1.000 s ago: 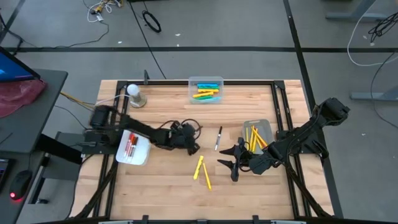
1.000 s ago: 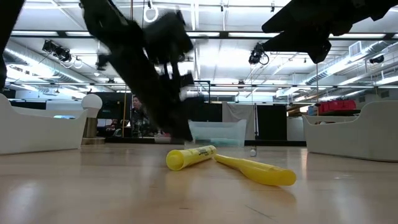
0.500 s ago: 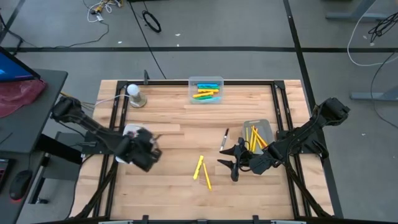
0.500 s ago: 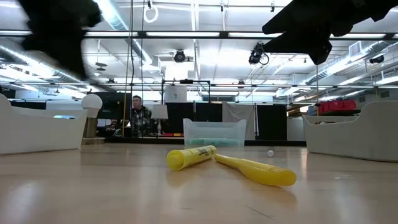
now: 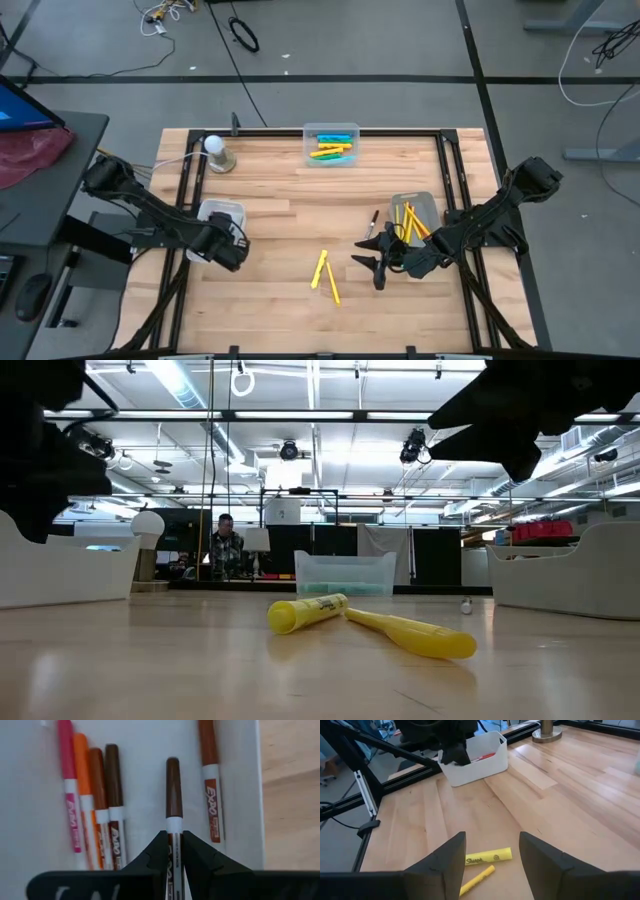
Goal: Pick & Place Markers
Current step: Put the dark brown marker pen into the white bin, then put the black marker pen into the white bin
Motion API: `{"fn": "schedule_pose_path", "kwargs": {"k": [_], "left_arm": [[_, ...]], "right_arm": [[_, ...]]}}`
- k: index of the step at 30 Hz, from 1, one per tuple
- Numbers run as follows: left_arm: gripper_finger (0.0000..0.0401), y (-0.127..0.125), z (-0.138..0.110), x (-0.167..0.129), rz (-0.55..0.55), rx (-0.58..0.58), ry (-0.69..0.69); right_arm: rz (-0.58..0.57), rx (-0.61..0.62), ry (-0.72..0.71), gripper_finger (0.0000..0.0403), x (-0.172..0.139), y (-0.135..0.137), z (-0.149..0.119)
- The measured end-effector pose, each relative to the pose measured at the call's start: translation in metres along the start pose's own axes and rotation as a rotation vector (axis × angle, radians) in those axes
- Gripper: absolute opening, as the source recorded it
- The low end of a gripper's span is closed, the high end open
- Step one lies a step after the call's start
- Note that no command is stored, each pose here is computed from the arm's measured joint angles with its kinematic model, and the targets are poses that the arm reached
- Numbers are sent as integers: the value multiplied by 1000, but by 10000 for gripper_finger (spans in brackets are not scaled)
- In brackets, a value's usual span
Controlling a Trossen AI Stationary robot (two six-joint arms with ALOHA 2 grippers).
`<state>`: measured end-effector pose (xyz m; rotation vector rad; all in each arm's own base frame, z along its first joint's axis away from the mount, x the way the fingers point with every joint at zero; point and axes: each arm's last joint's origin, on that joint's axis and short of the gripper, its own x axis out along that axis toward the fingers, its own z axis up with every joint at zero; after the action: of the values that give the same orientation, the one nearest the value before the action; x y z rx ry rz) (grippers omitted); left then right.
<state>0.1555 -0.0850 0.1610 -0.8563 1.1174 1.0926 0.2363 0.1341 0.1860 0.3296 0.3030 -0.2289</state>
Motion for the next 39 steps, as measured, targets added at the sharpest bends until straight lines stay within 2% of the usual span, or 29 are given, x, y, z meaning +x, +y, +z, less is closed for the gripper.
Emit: {"fn": "schedule_pose_path", "kwargs": {"k": [4,10,12,14,18,21,25,29,34,39], "left_arm": [[62,3,2,4,26,5,-5],[127,9,4,-3,5,31,4],[151,11,5,-8,-29,34,-8],[171,13,6,-13,-80,37,-42],[198,13,7,-23,-219,22,-160],[205,5,6,-30,-369,43,-297],[202,-17,3,-43,-586,153,-497],[195,-43,-1,-63,-745,282,-714],[193,-67,-3,-80,-822,434,-918],[193,-81,-8,-75,-821,477,-975]], "right_arm": [[2,3,-1,188,0,0,0],[15,-12,7,188,0,0,0],[26,-55,17,188,2,0,1],[88,-122,60,188,6,1,7],[178,-221,226,187,15,8,29],[161,-365,379,187,15,11,47],[149,-559,548,187,13,9,67],[147,-739,742,187,28,3,63],[156,-1024,1004,187,61,-10,35],[188,-1251,1163,187,77,-25,10]]}}
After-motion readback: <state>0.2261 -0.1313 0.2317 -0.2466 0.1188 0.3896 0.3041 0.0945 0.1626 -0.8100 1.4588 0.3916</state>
